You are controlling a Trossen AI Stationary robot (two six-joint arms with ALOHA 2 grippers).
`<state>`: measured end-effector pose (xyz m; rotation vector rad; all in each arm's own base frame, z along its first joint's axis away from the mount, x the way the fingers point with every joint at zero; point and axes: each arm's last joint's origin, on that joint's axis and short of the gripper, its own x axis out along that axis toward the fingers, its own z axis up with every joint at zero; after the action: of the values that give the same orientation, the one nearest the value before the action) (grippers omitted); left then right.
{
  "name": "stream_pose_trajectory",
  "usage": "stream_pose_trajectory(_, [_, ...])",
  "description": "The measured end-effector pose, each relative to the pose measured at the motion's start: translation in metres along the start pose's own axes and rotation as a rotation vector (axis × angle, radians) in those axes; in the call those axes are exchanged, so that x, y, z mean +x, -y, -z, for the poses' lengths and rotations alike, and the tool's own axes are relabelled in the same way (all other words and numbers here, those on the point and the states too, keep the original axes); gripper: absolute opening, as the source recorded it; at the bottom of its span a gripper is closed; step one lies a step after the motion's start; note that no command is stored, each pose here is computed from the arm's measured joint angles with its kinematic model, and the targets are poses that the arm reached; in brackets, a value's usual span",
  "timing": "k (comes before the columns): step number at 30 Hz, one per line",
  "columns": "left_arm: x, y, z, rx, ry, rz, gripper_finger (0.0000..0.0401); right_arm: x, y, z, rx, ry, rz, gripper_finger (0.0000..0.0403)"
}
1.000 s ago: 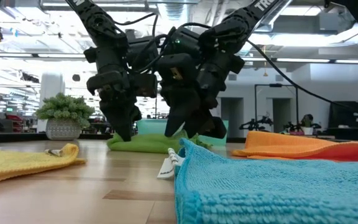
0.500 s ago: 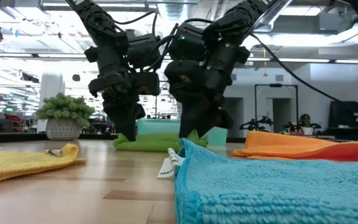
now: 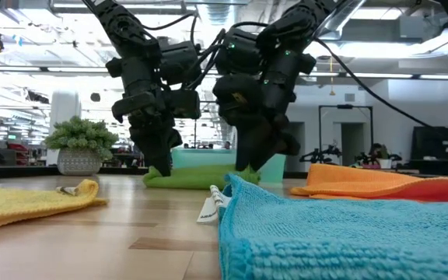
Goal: Roll microfiber towels into tight, uniform cylinder then place into a basket
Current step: Roll the green towel
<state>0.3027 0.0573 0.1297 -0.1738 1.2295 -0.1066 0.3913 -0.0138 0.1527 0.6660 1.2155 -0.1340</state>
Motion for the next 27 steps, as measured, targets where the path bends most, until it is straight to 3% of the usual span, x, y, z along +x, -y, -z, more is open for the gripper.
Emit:
stream_pose_trajectory(16, [0.000, 0.000, 0.003, -0.029, -0.021, 0.008, 0.0000, -0.021, 0.015, -0.003, 0.006, 0.002, 0.069, 0.0121])
stream_pose_trajectory(23, [0.000, 0.000, 0.003, -0.041, -0.025, 0.007, 0.0000, -0.037, 0.014, -0.001, -0.034, 0.031, 0.137, 0.0116])
stream_pose_trajectory(27, [0.000, 0.000, 0.003, -0.041, -0.025, 0.006, 0.0000, -0.053, 0.010, -0.001, -0.121, 0.065, 0.124, 0.0116])
